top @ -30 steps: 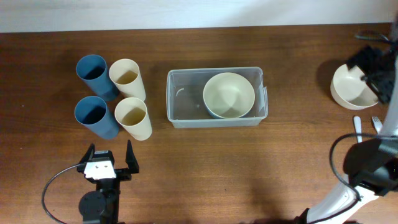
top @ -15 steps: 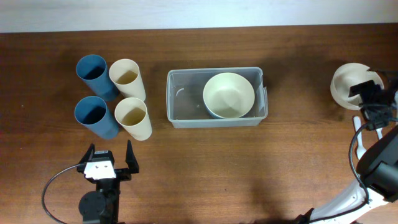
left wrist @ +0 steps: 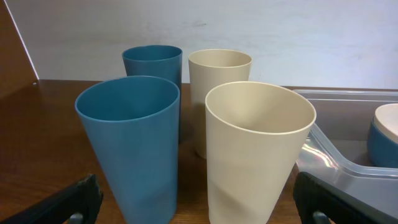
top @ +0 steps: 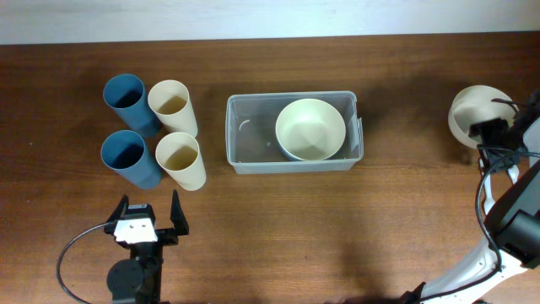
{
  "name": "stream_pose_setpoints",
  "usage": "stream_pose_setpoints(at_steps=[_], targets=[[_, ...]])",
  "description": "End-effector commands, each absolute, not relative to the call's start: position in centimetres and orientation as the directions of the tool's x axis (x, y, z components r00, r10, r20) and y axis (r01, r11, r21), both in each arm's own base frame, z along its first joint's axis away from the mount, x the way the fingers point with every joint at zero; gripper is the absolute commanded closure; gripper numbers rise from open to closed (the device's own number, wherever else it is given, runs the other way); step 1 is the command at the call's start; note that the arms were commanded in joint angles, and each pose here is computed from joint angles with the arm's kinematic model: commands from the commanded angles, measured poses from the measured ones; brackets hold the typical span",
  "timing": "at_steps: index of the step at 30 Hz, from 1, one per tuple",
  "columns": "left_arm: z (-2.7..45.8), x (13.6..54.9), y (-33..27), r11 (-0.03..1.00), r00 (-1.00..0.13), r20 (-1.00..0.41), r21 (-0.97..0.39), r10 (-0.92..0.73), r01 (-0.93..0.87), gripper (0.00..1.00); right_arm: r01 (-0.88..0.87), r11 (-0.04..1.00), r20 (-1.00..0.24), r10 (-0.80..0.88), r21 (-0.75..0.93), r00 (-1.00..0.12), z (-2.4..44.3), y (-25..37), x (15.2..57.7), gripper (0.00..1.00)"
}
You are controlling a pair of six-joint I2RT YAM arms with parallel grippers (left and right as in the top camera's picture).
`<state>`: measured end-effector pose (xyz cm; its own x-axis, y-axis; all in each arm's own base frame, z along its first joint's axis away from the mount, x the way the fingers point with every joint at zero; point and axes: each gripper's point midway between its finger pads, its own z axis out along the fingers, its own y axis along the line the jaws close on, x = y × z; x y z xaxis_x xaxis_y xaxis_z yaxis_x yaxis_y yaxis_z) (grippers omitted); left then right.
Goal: Pack container
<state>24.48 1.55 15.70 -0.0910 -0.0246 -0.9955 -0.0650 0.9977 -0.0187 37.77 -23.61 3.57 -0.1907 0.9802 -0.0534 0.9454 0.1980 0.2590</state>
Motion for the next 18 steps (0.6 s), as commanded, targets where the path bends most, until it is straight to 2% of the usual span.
stream_pose_setpoints(at_steps=[1,2,5,6,12,16,18], targets=[[15.6,24.5,1.6,0.998,-0.089,-0.996,-0.002,-0.008,-0.067,0.0,0.951,0.186,-0.029,0.982,0.246,-0.184,2.5,-23.3,37.5,0.49],[15.6,24.5,1.6,0.998,-0.089,-0.996,-0.002,-0.008,-0.067,0.0,0.951,0.186,-0.031,0.982,0.248,-0.184,2.5,-23.4,37.6,0.56],[15.6,24.5,1.6,0.998,-0.089,-0.996,-0.002,-0.008,-0.067,0.0,0.949,0.187,-0.036,0.982,0.253,-0.184,2.5,-23.5,37.8,0.92],[15.6,24.5,1.6,0.998,-0.089,-0.996,-0.002,-0.008,-0.067,0.0,0.949,0.186,-0.036,0.982,0.254,-0.183,2.5,-23.5,37.8,0.96],[15.6,24.5,1.6,0.998,-0.089,-0.996,-0.002,-0.008,-0.067,0.0,0.901,0.214,-0.009,0.974,0.376,-0.227,5.1,-22.7,40.2,0.96],[15.6,24.5,1.6,0.998,-0.089,-0.996,-0.002,-0.008,-0.067,0.0,0.795,0.294,-0.059,0.948,0.531,-0.312,11.3,-21.9,43.7,0.96],[15.6,24.5,1.6,0.998,-0.089,-0.996,-0.002,-0.008,-0.067,0.0,0.673,0.373,-0.093,0.906,0.638,-0.414,16.5,-19.6,45.8,0.96]])
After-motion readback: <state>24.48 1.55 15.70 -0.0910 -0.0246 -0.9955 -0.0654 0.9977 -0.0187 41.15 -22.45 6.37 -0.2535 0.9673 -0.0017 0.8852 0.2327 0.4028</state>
